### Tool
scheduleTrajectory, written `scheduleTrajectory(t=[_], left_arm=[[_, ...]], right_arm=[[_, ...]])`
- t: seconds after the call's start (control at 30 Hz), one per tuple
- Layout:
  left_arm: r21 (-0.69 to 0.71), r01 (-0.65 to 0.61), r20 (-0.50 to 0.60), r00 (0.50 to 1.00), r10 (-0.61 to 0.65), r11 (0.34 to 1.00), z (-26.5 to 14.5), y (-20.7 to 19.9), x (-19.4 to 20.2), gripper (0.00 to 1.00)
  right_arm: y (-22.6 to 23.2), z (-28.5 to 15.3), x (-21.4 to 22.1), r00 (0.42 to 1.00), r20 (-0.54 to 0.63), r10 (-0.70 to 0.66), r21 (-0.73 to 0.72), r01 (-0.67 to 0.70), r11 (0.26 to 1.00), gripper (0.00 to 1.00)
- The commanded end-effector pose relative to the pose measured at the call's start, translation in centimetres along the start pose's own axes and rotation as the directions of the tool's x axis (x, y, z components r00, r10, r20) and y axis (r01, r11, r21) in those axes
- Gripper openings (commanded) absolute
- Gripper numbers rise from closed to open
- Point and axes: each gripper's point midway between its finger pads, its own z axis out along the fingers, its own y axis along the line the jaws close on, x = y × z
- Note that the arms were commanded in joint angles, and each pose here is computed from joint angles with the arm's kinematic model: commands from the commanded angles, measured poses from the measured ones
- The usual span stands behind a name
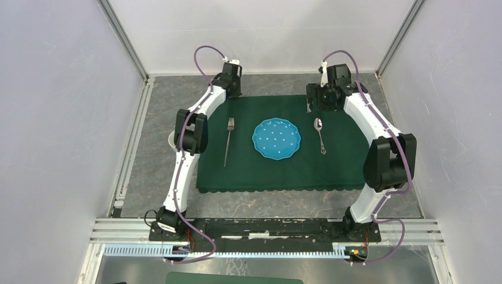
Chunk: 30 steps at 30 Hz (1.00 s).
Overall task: Set the dinner table for one person
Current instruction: Pick up the knife at the corner of the board.
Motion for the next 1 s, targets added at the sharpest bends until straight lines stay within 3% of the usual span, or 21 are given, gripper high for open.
scheduleTrajectory(t=[0.0, 0.4, 0.97], left_arm=[[-0.007, 0.029, -0.099, 0.995, -0.029, 1.000, 1.3, 0.4, 3.9, 0.06], [-0.002, 0.050, -0.057, 0.997, -0.050, 0.999, 0.3, 0.4, 1.7, 0.02], [0.059, 0.144, 0.122, 0.981, -0.150, 0.988, -3.6, 0.4, -6.3, 0.02]], right_arm=[[0.2, -0.6, -1.7, 0.999, 0.045, 0.004, -0.010, -0.004, 1.000, 0.94], [0.2, -0.7, -1.8, 0.999, 0.047, 0.001, -0.014, -0.001, 1.000, 0.94], [0.4, -1.0, -2.6, 0.998, 0.063, -0.005, -0.017, 0.006, 1.000, 0.95]])
